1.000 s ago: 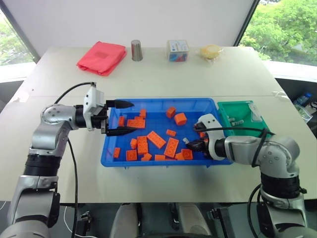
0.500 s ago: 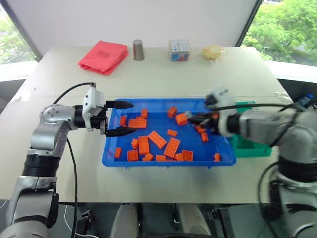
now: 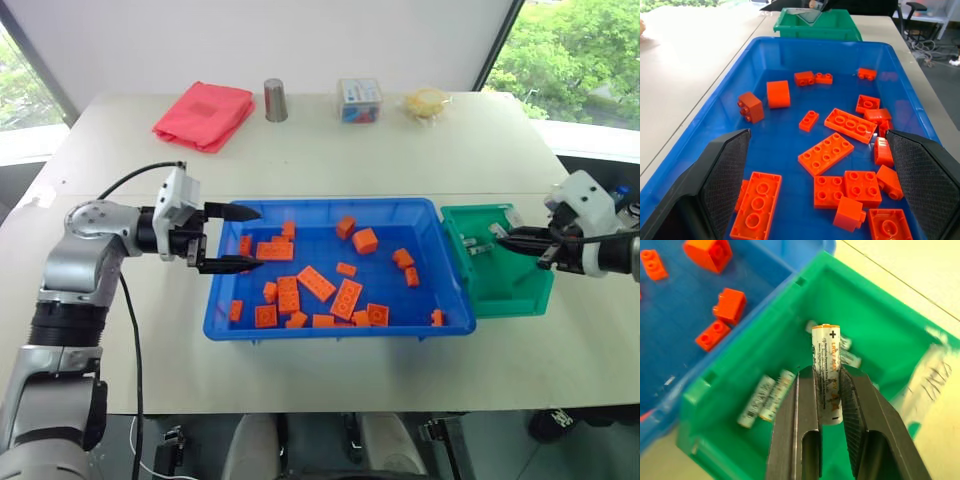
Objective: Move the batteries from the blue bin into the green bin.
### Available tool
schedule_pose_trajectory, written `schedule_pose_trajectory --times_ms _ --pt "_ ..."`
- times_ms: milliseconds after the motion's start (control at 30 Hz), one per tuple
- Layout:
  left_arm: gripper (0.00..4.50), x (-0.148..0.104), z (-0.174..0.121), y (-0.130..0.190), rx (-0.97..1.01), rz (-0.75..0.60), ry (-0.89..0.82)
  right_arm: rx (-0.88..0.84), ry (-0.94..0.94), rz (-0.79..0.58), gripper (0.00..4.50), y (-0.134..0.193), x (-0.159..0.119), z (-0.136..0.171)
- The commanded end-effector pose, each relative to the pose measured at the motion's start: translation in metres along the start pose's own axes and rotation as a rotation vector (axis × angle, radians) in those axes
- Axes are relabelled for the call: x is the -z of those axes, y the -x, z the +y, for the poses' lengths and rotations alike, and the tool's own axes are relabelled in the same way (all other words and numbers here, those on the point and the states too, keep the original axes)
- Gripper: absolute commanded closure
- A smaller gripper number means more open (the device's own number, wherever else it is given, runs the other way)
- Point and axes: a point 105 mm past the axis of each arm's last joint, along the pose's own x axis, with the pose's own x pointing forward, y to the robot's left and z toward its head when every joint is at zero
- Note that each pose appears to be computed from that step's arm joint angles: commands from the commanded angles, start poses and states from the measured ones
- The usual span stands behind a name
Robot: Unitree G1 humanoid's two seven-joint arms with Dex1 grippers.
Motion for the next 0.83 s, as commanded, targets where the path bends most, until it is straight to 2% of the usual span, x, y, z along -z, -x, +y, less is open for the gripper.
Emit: schedule_pose_trajectory --times_ms 33,167,367,567,833 --pt "0.0 -0.014 0.005 0.005 -0.011 -0.015 -0.032 0.079 0.021 -0.044 2.01 0.002 -0.01 -0.013" --pt "0.0 -0.019 0.009 0.011 -0.034 -0.019 -0.032 0.079 0.106 -0.096 0.01 0.01 -0.017 -0.022" --pt "0.0 -0.028 0.016 0.029 -0.075 -0.005 -0.029 -0.032 0.254 -0.123 0.01 0.044 -0.01 -0.038" --pt "0.0 -0.037 0.02 0.051 -0.119 0.023 -0.029 -0.113 0.222 -0.051 0.01 0.079 0.006 -0.061" --pt "0.0 -0.041 0.02 0.072 -0.161 0.074 -0.029 -0.062 0.189 -0.049 0.01 0.088 0.01 -0.082"
